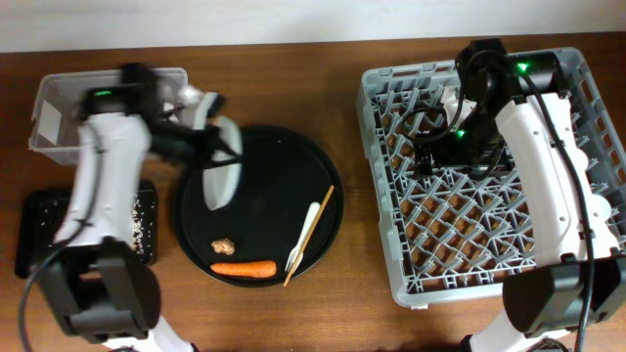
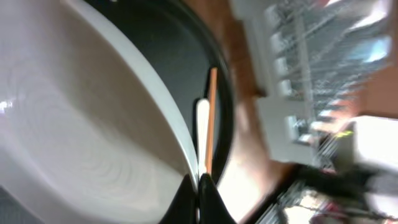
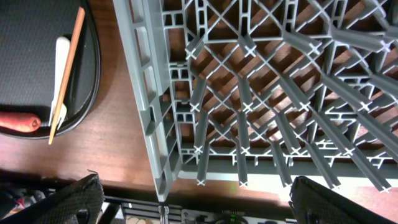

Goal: Sort waste into correct bins and load items into the dishwasher rack

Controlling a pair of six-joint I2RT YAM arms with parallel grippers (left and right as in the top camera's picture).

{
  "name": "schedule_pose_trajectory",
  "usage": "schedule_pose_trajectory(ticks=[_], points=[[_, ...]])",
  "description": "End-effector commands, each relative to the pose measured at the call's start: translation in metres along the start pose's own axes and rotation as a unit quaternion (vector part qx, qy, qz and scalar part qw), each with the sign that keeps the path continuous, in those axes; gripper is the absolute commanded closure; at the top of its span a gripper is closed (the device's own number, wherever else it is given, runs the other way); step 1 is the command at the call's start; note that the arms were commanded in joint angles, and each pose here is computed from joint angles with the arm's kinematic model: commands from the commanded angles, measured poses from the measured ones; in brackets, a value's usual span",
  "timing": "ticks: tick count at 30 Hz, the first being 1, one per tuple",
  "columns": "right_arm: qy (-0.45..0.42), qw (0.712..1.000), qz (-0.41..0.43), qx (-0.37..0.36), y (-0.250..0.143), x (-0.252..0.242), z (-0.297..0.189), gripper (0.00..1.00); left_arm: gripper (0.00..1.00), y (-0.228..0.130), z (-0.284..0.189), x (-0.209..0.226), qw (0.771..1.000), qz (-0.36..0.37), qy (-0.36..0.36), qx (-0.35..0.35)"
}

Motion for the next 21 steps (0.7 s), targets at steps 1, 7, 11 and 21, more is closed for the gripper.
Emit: schedule_pose_trajectory(ticks=[1,7,11,21], points=[[-0.004,1.0,-0.003,0.002,0.0,-0.002,0.0,0.01,1.0,-0.002,0.033,-0.022,0.989,-0.008,0.15,-0.008],[-0.004,1.0,-0.003,0.002,0.0,-0.002,0.0,0.01,1.0,-0.018,0.109,-0.064,0.981,0.04,0.185,0.036],[-0.004,1.0,-0.003,0.003,-0.001,-0.002,0.0,0.01,1.0,-0.035,0.149,-0.069,0.972,0.058,0.212,0.079],[-0.004,1.0,-0.002,0.005,-0.002,-0.001,0.0,0.01,0.74,-0.042,0.156,-0.074,0.97,0.066,0.214,0.092]])
Point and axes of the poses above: each gripper's point midway between its finger pads, its own z axis out along the fingers, its own x axis along the line the jaws close on, y = z × x, the point moved 5 cm from there along -z, back along the fingers, and after that the axes turned 13 degrees about -z, right-handed, at the moved point
